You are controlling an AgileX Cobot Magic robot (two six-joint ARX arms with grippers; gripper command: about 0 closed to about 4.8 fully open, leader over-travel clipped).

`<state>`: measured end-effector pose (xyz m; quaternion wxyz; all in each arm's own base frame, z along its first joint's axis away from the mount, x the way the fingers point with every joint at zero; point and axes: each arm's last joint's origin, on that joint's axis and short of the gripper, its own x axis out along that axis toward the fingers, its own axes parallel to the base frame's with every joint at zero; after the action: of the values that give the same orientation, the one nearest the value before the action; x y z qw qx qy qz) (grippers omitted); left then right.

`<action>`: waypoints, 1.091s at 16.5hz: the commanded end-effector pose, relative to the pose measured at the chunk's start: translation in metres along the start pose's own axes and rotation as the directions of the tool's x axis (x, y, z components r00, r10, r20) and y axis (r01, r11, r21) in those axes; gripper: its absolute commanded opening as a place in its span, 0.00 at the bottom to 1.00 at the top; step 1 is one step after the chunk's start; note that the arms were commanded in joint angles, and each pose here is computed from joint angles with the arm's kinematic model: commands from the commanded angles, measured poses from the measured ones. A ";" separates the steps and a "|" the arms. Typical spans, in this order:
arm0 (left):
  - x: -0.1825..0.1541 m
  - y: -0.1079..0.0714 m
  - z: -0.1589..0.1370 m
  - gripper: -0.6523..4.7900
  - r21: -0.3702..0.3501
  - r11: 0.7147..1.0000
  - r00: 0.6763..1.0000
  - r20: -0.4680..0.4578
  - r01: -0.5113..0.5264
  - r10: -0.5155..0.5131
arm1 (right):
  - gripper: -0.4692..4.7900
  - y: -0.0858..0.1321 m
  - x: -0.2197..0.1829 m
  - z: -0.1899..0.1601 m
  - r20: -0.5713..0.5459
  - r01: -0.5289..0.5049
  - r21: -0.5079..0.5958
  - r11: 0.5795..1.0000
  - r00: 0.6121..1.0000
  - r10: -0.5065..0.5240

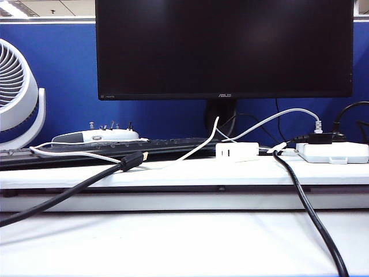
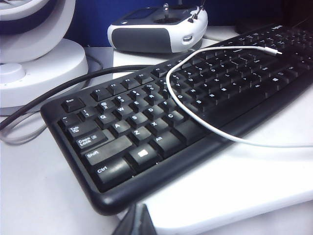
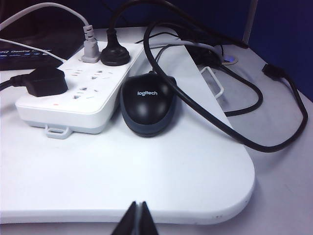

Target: Pick up the Type-C charging cable and the charging base, insert one end of the Type-C charger into the corresponding slot on the base, and finally place the plugged-in charger back on the table.

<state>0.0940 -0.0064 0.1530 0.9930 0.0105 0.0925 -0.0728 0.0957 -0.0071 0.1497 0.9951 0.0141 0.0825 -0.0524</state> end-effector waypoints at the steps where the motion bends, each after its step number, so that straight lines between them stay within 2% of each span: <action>1: 0.000 0.000 -0.002 0.11 -0.004 1.000 1.000 -0.019 -0.001 0.001 | 0.09 0.000 0.001 -0.002 -0.005 -0.004 0.003 1.000 1.000 0.004; 6: 0.000 0.000 -0.002 0.11 -0.007 1.000 1.000 -0.018 -0.001 0.001 | 0.09 0.000 0.001 -0.002 -0.005 -0.004 0.008 1.000 1.000 0.004; 7: 0.000 0.000 -0.001 0.11 -0.062 0.998 1.000 -0.014 -0.003 0.002 | 0.09 0.000 0.001 -0.002 -0.004 -0.003 0.040 0.999 1.000 0.003; 8: -0.001 0.001 0.001 0.11 -0.209 0.977 0.999 -0.011 -0.041 0.039 | 0.09 0.000 0.001 -0.002 -0.002 -0.003 0.147 0.989 1.000 0.003; 10: -0.003 0.001 0.008 0.11 -0.246 0.968 0.999 0.011 -0.044 0.048 | 0.09 0.000 0.000 0.000 0.005 -0.005 0.256 0.967 1.000 0.004; 12: -0.009 0.001 0.022 0.11 -0.239 0.970 0.997 0.056 -0.035 0.049 | 0.09 0.000 -0.002 0.007 0.022 -0.012 0.319 0.948 1.000 0.006; 18: -0.021 0.003 0.086 0.11 -0.175 0.982 0.972 0.204 -0.076 0.112 | 0.09 0.001 -0.025 0.061 0.191 -0.076 0.307 0.949 0.981 0.016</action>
<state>0.0882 -0.0033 0.2284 0.9957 -0.0890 0.0156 -0.0197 0.0834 -0.0061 0.2041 0.9842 0.1706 -0.0004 -0.0477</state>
